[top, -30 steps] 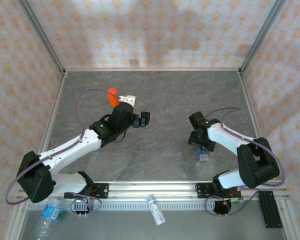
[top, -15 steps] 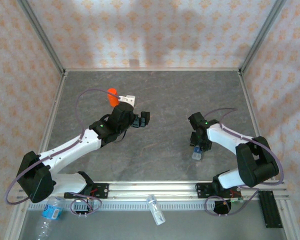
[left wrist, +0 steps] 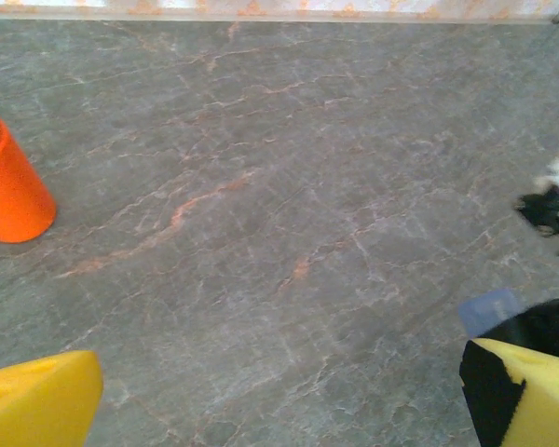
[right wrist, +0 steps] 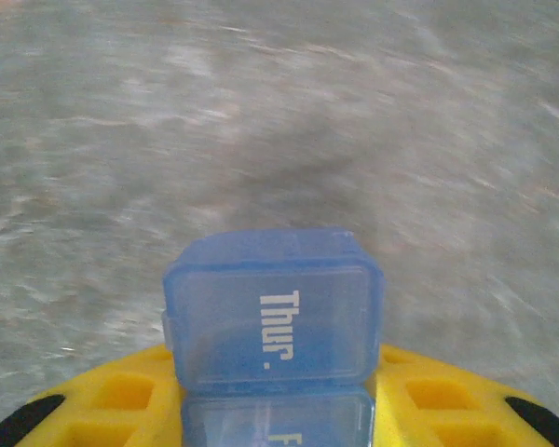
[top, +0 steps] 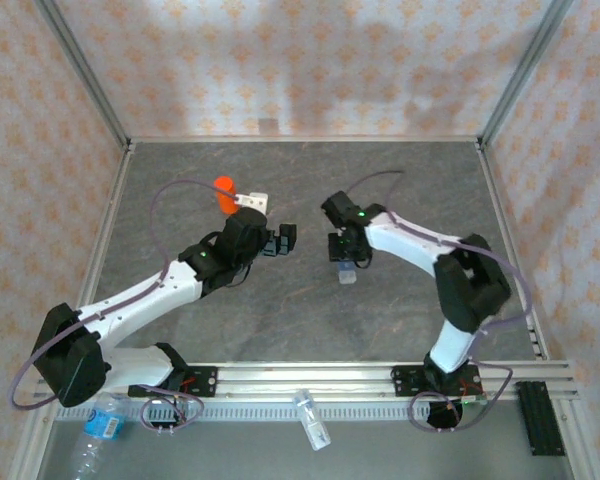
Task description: Sort the pills into containers
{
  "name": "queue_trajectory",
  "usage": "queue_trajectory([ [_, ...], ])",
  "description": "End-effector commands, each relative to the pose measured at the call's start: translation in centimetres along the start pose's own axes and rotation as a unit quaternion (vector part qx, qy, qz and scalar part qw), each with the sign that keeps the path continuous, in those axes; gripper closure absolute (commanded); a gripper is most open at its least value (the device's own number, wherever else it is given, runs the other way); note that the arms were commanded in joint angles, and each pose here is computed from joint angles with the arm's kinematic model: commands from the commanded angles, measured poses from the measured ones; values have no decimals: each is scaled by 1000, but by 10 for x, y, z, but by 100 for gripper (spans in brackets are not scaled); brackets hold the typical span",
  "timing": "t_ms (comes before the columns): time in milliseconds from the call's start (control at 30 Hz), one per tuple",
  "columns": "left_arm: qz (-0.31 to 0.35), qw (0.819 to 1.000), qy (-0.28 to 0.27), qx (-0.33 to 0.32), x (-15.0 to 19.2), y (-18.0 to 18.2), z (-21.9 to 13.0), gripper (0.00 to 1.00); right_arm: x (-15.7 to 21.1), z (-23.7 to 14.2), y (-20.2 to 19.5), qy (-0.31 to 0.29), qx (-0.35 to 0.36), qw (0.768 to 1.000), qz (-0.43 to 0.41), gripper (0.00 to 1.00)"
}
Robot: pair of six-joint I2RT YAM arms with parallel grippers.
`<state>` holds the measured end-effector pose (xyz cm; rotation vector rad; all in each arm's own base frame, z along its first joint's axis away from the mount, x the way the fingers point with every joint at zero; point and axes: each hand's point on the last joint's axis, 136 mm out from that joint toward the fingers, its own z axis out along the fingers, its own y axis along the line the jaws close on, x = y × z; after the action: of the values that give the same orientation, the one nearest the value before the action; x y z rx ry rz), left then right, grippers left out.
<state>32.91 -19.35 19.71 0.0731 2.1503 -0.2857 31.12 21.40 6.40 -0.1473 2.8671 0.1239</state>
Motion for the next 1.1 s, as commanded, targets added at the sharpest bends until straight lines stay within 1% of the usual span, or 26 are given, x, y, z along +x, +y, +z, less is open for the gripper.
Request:
queue_trajectory([
  [0, 13, 999, -19, -37, -6, 16, -10, 0, -1, 12, 17, 27, 15, 997, -72, 61],
  [100, 14, 998, -21, -55, -8, 27, -14, 0, -4, 23, 32, 40, 14, 994, -98, 60],
  [200, 7, 998, -25, -63, -9, 35, -19, 0, -5, 34, 38, 49, 15, 992, -112, 59],
  [367, -10, 997, -32, -64, -10, 41, -23, 0, -2, 48, 35, 60, 29, 991, -118, 55],
  [467, -14, 997, -32, -62, -10, 40, -23, 0, -1, 49, 35, 60, 27, 991, -117, 49],
  [533, -14, 998, -31, -61, -9, 40, -22, 0, 0, 46, 35, 58, 24, 991, -116, 42],
  [667, -17, 998, -32, -58, -10, 38, -21, 0, 1, 26, 31, 40, 17, 993, -107, 29],
  [733, -19, 998, -32, -57, -10, 38, -20, 0, 5, 17, 27, 35, 14, 994, -102, 26],
  [900, -23, 998, -35, -52, -12, 35, -19, 0, 24, 11, 18, 33, 3, 996, -82, 25],
  [1067, -22, 998, -35, -52, -12, 34, -16, 0, 35, 18, 14, 40, 0, 997, -72, 25],
])
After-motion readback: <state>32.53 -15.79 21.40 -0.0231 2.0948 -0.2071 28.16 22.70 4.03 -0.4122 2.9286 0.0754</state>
